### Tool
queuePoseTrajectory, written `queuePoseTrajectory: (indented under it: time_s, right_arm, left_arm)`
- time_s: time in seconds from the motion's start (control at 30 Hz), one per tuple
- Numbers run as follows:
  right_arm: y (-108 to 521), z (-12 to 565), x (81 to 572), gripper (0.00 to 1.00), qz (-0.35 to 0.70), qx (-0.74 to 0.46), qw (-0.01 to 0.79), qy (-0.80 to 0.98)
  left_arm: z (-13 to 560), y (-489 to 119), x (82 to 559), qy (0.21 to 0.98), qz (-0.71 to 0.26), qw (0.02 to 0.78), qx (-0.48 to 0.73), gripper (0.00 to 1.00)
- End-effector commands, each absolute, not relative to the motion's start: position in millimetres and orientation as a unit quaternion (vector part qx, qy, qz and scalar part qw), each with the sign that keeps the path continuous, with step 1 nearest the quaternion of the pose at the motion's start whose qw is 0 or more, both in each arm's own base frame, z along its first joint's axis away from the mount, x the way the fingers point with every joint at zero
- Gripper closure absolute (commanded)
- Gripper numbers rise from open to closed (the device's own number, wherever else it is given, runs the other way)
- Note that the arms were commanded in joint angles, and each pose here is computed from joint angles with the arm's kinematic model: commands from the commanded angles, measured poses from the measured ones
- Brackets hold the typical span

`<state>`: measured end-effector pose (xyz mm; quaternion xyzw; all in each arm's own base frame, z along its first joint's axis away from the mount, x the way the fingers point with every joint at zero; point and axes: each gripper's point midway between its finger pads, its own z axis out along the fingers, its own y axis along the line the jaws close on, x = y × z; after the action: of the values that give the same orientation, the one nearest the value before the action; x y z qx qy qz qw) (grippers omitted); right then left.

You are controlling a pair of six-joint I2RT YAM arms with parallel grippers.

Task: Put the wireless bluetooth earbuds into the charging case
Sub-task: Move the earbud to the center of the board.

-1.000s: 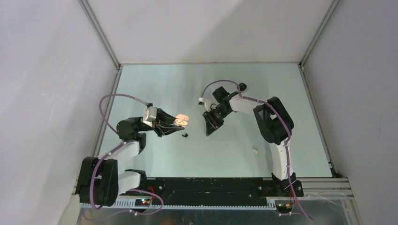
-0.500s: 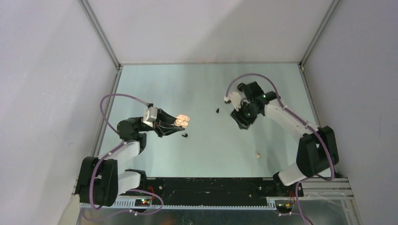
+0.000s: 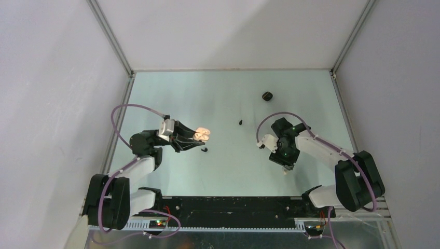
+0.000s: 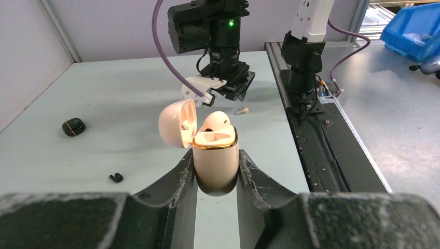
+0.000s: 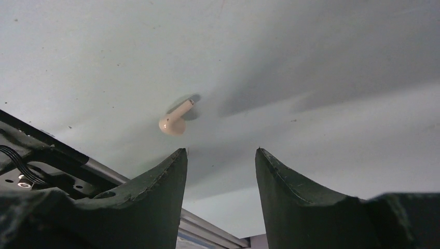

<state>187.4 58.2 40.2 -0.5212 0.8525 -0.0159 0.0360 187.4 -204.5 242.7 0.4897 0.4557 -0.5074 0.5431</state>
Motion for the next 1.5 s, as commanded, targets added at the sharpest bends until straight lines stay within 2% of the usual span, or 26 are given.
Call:
queuePoseTrajectory:
  time_s: [0.0, 0.2, 0.3, 0.43, 0.6, 0.73, 1.0, 1.2, 1.3, 1.47]
  right_arm:
    - [54, 44, 180, 0.44, -0.029, -0.54, 0.032, 0.841]
    - [50, 32, 155, 0.45, -0.044, -0.579, 0.006, 0.814]
    - [54, 25, 160, 0.47, -0.06, -0.58, 0.016, 0.812]
    - [62, 15, 166, 0.54, -0.055, -0.575, 0.026, 0.816]
    - [87, 2, 183, 0.7, -0.058, -0.589, 0.061, 0.804]
    - [119, -2, 191, 0.75, -0.031, -0.602, 0.075, 0.794]
    - [201, 27, 275, 0.85, -0.032, -0.567, 0.207, 0.797]
    - [242, 53, 345, 0.83, -0.033, -0.488, 0.279, 0.826]
    - [251, 62, 355, 0.82, -0.027, -0.488, 0.272, 0.829]
    - [270, 97, 360, 0.82, 0.01, -0.496, 0.306, 0.812]
  left_arm:
    - [256, -205, 182, 0.425, -0.489, 0.563, 0.512, 1.0]
    - [258, -205, 181, 0.424, -0.488, 0.565, 0.513, 1.0]
    - [258, -205, 181, 0.424, -0.489, 0.564, 0.512, 1.0]
    - [259, -205, 181, 0.423, -0.488, 0.566, 0.512, 1.0]
    - [259, -205, 182, 0.425, -0.489, 0.566, 0.51, 1.0]
    - [259, -205, 182, 0.425, -0.49, 0.565, 0.51, 1.0]
    - [257, -205, 183, 0.428, -0.492, 0.561, 0.51, 1.0]
    - [255, -205, 184, 0.429, -0.494, 0.558, 0.511, 1.0]
    - [255, -205, 183, 0.43, -0.494, 0.557, 0.512, 1.0]
    - [254, -205, 185, 0.431, -0.494, 0.556, 0.511, 1.0]
